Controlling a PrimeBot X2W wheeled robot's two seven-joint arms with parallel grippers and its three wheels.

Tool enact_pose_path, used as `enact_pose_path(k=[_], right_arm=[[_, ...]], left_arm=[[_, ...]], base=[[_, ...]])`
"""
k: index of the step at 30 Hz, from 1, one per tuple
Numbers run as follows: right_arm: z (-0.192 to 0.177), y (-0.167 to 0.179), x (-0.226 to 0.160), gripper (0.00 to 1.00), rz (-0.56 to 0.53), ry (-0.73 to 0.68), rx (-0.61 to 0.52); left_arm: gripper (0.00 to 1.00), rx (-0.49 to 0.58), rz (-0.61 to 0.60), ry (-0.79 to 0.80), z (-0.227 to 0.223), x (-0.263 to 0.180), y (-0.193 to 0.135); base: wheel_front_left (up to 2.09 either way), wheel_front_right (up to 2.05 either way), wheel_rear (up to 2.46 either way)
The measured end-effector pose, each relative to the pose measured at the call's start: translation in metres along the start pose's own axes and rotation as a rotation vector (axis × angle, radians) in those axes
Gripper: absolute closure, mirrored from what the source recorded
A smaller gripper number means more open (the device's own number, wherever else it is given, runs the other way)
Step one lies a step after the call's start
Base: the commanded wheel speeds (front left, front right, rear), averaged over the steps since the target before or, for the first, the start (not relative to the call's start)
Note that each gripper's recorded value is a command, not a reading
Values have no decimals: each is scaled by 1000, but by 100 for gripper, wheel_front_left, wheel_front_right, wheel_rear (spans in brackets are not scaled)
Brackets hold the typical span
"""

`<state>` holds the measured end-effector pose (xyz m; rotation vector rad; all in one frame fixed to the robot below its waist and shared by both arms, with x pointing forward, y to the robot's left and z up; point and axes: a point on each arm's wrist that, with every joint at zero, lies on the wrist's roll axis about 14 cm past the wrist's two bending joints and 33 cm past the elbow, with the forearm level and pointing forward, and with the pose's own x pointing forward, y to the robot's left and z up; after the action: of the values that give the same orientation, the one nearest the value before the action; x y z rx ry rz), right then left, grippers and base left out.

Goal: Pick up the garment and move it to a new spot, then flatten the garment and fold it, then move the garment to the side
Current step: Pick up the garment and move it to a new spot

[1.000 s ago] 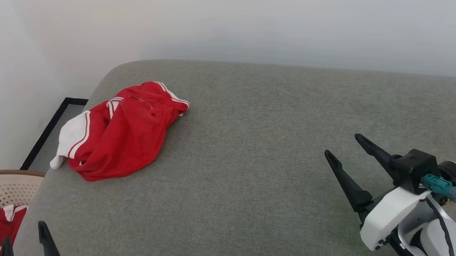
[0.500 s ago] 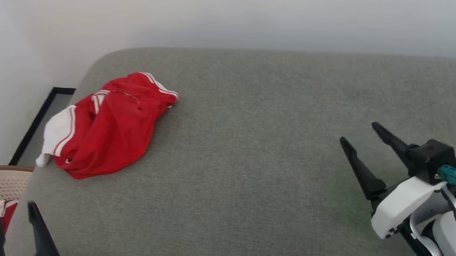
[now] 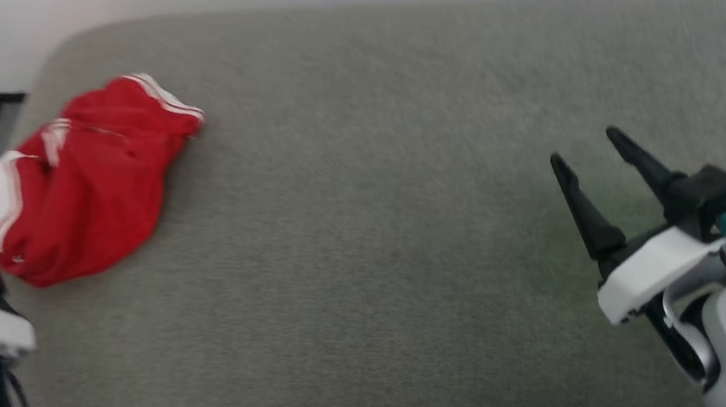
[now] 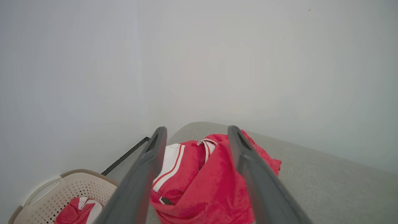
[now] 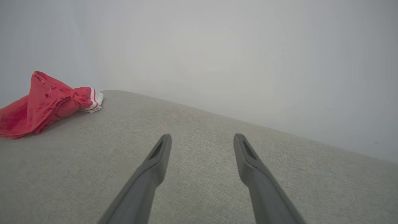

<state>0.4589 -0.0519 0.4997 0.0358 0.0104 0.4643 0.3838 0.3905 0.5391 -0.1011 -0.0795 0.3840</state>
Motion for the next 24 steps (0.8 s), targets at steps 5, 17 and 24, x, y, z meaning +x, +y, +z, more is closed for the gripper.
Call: enact_pose_path(k=[5, 17, 24], right_arm=[[-14, -24, 7, 0, -50, 25, -1], [-65, -71, 4, 0, -147, 142, -11], [-72, -82, 6, 0, -161, 165, -29]], left_arm=[[0, 28, -24, 102, -22, 44, -7], [0, 41, 1, 633, -148, 99, -26], [0, -11, 52, 946, -198, 88, -30]], base=[[0, 0, 0], [0, 0, 0], [0, 0, 0]])
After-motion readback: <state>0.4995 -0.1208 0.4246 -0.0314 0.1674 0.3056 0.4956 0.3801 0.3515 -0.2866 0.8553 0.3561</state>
